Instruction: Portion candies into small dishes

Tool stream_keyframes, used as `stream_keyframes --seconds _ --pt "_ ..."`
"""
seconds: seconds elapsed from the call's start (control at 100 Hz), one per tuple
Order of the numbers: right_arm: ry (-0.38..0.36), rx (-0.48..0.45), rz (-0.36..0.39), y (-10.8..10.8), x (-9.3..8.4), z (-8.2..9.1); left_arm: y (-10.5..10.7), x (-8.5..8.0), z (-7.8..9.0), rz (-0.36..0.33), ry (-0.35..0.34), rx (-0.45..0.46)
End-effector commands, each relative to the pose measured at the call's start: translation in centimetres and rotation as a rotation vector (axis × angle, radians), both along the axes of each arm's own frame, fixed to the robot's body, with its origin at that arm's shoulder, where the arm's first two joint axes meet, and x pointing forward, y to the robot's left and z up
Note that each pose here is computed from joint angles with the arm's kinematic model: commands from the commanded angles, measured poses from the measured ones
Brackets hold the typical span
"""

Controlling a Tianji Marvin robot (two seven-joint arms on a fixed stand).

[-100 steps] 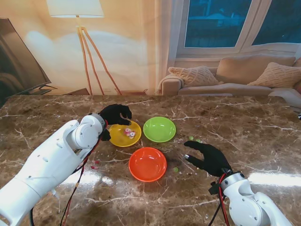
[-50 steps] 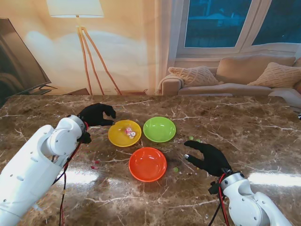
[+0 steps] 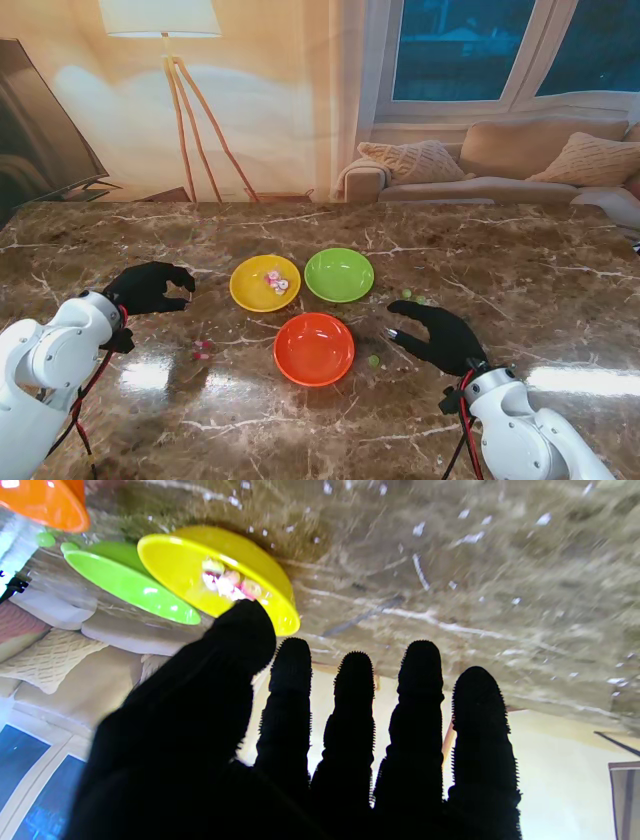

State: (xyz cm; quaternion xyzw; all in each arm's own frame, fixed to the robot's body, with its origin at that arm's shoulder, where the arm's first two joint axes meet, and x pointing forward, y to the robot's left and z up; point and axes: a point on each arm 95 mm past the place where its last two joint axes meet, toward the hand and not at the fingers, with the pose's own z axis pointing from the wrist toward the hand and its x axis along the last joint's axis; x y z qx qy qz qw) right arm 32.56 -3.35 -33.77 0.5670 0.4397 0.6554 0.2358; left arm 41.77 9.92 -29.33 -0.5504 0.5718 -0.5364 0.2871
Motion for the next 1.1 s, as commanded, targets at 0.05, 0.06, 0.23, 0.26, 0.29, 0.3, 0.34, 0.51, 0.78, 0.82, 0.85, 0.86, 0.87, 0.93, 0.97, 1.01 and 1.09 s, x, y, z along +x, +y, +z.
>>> stream_keyframes --seconds 0.05,0.06,0.23,0.26,0.29,0.3,0.34,0.51,0.78,0.82,0.85,0.86,0.87,0.93,0.97,1.01,1.09 --pt "0.021 -0.001 0.004 0.3 -0.6 -0.5 0.5 -1.1 -1.4 -0.008 0.028 0.013" --pt "0.021 -0.001 0.005 0.3 -0.6 -0.5 0.5 -1.2 -1.5 -0.008 0.029 0.012" --pt "0.029 -0.001 0.018 0.5 -0.6 -0.2 0.7 -1.8 -2.8 -0.025 0.089 0.025" --pt "0.026 -0.003 0.021 0.5 -0.6 0.0 0.7 -1.9 -3.1 -0.029 0.100 0.026" --pt "0.021 -0.004 0.022 0.5 -0.6 0.1 0.8 -2.0 -3.5 -0.031 0.111 0.026" --pt "0.020 -0.005 0.022 0.5 -0.6 0.2 0.8 -2.1 -3.6 -0.031 0.115 0.025" --pt "0.014 -0.006 0.023 0.5 -0.6 0.4 0.7 -2.3 -4.2 -0.030 0.132 0.020" --pt "-0.003 -0.011 0.028 0.6 -0.7 1.0 0.7 -3.2 -6.4 -0.051 0.187 0.010" --pt "-0.006 -0.008 0.034 0.7 -0.8 1.0 0.5 -3.5 -8.0 -0.058 0.221 0.027" --pt "-0.007 -0.008 0.035 0.8 -0.7 1.0 0.4 -3.4 -8.2 -0.057 0.220 0.029" --pt "-0.007 -0.007 0.035 0.8 -0.7 1.0 0.4 -3.4 -8.3 -0.056 0.218 0.028" --pt "-0.007 -0.007 0.035 0.8 -0.7 1.0 0.4 -3.4 -8.4 -0.055 0.218 0.027" --pt "-0.007 -0.007 0.035 0.8 -0.7 1.0 0.4 -3.3 -8.4 -0.055 0.218 0.027" --pt "-0.006 -0.006 0.035 0.8 -0.7 1.0 0.3 -3.2 -8.5 -0.051 0.217 0.023" --pt "-0.005 -0.006 0.035 0.8 -0.6 1.0 0.2 -3.1 -8.6 -0.051 0.216 0.024" --pt "-0.004 -0.005 0.035 0.8 -0.6 1.0 0.1 -3.1 -8.6 -0.052 0.216 0.026" --pt "-0.003 -0.003 0.037 0.8 -0.6 1.0 0.0 -2.9 -8.7 -0.054 0.213 0.038"
